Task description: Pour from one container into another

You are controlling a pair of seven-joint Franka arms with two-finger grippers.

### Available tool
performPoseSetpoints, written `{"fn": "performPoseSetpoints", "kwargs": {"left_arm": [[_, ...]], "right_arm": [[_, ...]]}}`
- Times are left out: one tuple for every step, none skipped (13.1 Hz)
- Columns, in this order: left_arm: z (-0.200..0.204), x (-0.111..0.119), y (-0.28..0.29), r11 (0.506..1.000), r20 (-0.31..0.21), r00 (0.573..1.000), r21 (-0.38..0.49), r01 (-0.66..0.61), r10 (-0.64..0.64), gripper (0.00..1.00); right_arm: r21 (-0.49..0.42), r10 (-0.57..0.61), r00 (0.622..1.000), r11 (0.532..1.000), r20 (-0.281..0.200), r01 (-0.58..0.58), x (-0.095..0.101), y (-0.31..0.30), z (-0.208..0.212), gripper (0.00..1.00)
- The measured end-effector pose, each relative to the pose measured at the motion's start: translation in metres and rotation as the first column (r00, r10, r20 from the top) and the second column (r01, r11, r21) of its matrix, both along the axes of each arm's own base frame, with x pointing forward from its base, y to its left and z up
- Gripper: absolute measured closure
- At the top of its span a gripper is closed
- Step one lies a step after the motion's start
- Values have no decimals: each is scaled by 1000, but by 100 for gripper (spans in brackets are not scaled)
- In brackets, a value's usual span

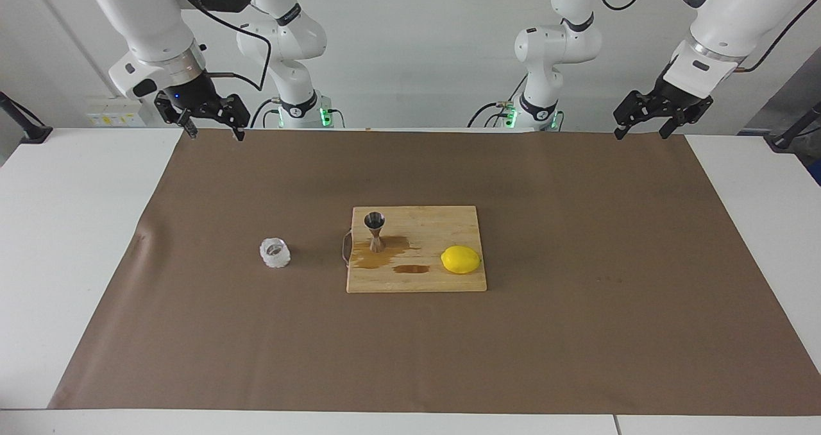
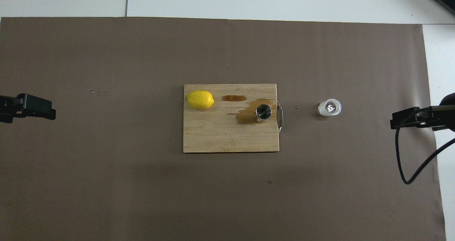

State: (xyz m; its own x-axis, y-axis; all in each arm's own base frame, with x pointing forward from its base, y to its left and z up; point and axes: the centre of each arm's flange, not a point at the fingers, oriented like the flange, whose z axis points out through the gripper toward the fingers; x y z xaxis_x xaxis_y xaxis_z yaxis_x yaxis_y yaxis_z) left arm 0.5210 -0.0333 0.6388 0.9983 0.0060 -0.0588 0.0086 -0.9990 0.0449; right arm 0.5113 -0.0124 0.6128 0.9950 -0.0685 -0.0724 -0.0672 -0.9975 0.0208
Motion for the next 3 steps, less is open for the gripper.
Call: {"fn": "performPoseSetpoints", "kwargs": {"left_arm": [[0,0,0,1000,0,1000,0,0,0,0],[0,0,0,1000,0,1000,0,0,0,0],[0,-1,0,1000,0,1000,0,0,0,0]], "right_arm": [[0,-9,1000,1000,2,9,0,-5,0,0],[1,-21,1000,1000,10,21,1,-11,0,0],[1,-32,999,999,21,32,2,-17,2,0]]}}
